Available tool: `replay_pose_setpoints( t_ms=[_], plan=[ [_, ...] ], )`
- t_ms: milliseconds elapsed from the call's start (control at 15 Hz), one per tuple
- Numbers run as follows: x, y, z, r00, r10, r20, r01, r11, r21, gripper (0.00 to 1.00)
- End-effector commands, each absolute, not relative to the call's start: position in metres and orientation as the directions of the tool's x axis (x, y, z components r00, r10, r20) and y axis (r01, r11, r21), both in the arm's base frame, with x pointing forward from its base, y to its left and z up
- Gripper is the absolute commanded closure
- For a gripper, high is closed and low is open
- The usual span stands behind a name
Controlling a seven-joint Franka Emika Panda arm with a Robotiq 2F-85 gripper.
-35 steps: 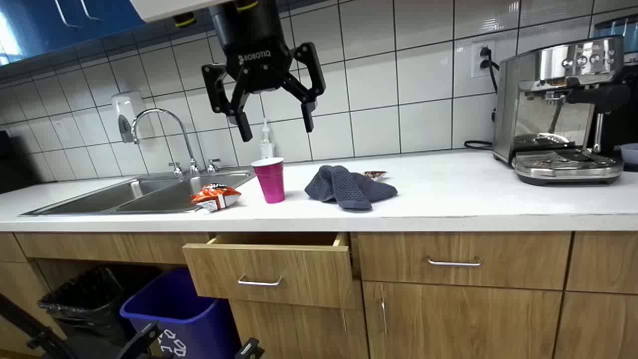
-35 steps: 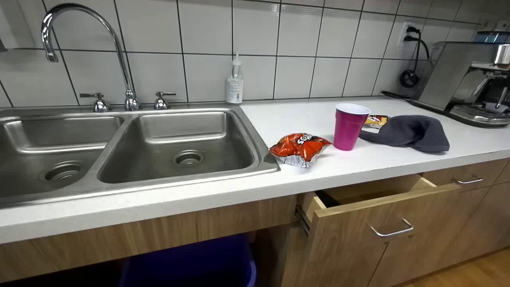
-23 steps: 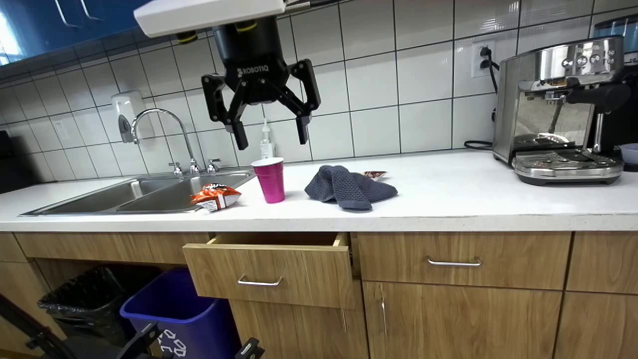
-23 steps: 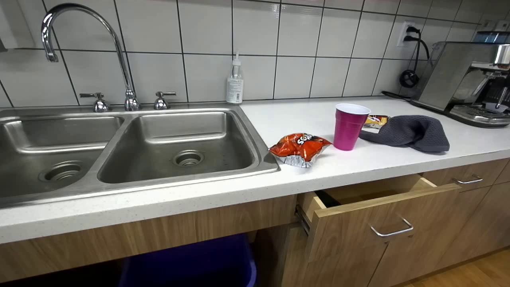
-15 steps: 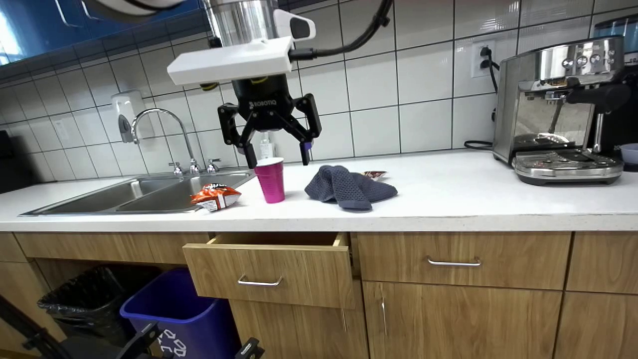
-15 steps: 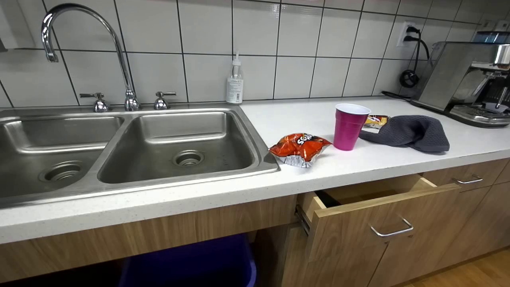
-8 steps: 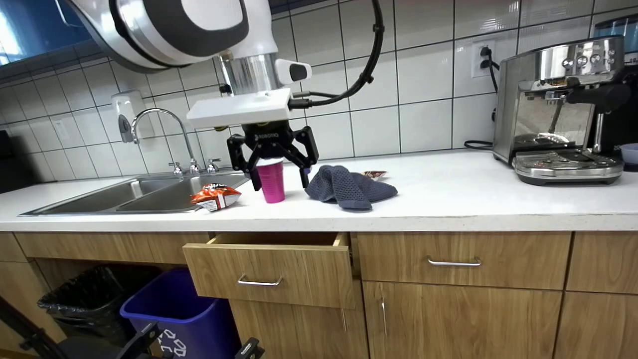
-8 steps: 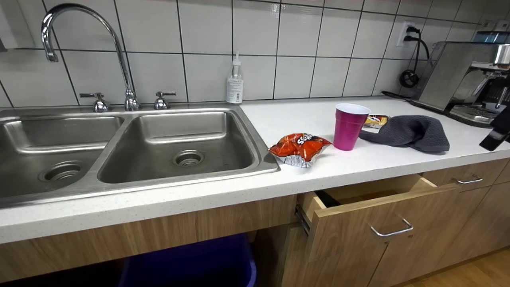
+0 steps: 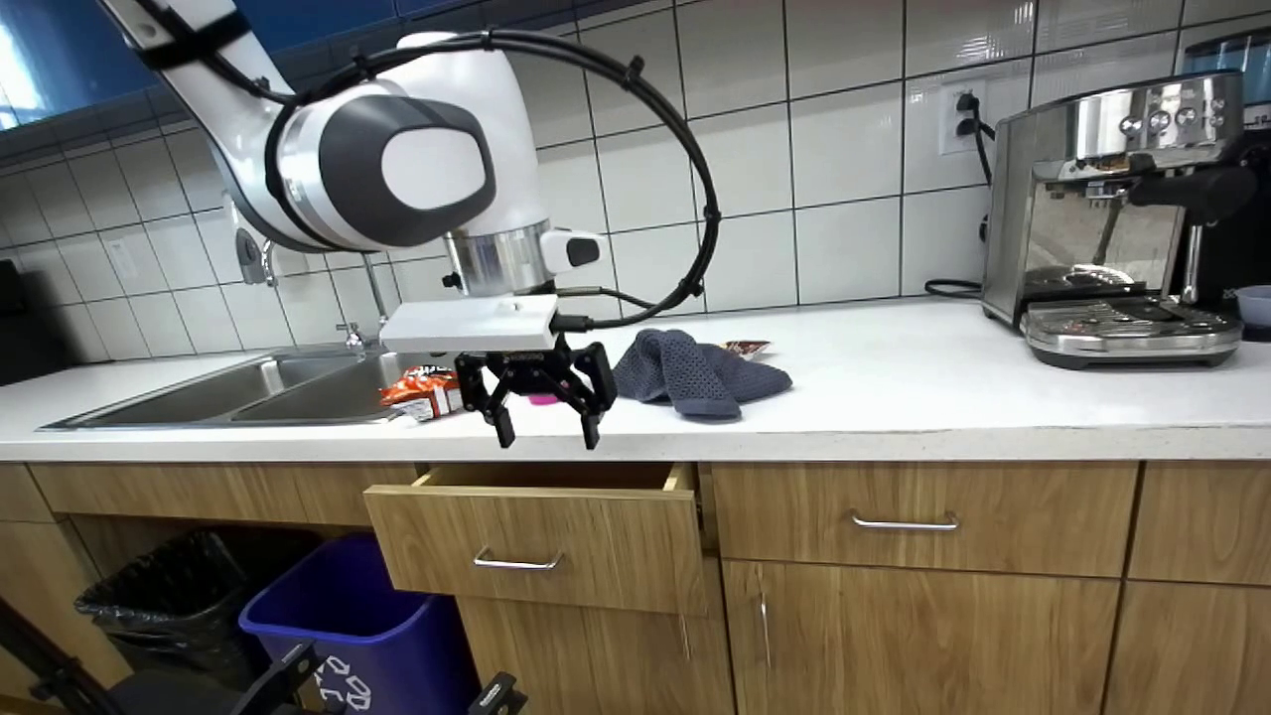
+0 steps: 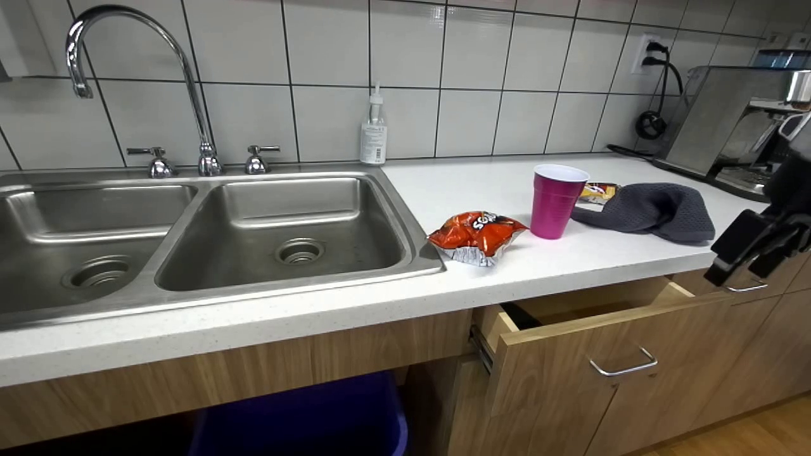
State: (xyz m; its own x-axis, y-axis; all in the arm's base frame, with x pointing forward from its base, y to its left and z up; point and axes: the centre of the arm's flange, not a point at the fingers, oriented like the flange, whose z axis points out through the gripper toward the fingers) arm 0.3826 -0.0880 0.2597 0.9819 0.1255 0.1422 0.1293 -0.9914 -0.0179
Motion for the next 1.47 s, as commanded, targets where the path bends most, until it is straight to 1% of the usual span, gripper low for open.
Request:
replay_pose_setpoints(
  t_ms=[0,533,1400],
  plan=[
    [0.397,-0.075,0.231,0.987,0.084,0.133,0.088,-0.996,-0.025,0.0],
    [0.409,-0.062,0.205,0.99,0.096,0.102,0.098,-0.995,-0.015,0.0],
    [0.445,-0.047,0.195,0.987,0.125,0.104,0.127,-0.992,-0.012,0.0]
  ],
)
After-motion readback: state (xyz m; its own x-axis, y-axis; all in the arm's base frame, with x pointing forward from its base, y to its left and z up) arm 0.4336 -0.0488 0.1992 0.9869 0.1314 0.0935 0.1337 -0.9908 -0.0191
